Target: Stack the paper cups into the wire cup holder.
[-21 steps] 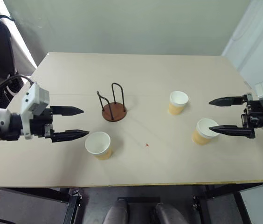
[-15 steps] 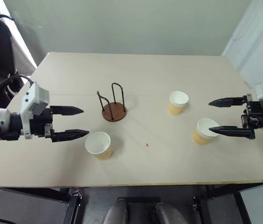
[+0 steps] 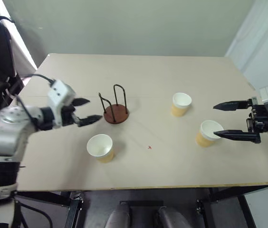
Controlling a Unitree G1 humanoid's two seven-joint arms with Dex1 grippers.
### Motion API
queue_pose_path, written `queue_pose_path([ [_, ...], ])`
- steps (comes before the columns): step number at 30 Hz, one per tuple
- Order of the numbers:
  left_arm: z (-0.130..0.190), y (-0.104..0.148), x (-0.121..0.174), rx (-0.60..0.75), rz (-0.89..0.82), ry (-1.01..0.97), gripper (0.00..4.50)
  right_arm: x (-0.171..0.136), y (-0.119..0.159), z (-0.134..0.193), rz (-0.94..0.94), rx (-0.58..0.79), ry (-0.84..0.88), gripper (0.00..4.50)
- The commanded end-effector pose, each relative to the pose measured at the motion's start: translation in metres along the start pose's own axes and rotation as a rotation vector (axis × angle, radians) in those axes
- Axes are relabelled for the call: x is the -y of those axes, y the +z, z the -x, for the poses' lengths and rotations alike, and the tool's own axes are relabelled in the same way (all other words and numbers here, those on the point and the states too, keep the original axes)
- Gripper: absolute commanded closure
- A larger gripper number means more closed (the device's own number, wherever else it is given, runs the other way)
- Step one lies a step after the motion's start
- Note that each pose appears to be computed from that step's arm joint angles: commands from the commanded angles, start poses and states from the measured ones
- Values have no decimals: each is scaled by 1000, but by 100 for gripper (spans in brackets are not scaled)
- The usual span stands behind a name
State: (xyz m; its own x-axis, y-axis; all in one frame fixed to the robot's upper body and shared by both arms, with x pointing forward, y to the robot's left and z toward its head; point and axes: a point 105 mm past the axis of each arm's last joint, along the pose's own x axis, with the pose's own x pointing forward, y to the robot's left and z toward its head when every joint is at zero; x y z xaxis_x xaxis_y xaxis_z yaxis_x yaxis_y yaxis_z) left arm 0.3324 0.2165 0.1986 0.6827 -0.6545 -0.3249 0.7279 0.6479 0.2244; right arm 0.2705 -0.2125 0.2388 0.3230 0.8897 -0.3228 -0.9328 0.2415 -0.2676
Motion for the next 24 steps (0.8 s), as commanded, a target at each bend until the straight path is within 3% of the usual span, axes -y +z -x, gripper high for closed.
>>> queue_pose_path([
  [1,1,11,0,13,-35,30,4,1,12,8,50,3,-28,0],
  [21,-77,12,-10,-13,-9,138,4,-5,12,7,41,2,-23,0],
  [24,-86,15,-7,10,-5,121,60,-6,13,8,40,2,-27,0],
])
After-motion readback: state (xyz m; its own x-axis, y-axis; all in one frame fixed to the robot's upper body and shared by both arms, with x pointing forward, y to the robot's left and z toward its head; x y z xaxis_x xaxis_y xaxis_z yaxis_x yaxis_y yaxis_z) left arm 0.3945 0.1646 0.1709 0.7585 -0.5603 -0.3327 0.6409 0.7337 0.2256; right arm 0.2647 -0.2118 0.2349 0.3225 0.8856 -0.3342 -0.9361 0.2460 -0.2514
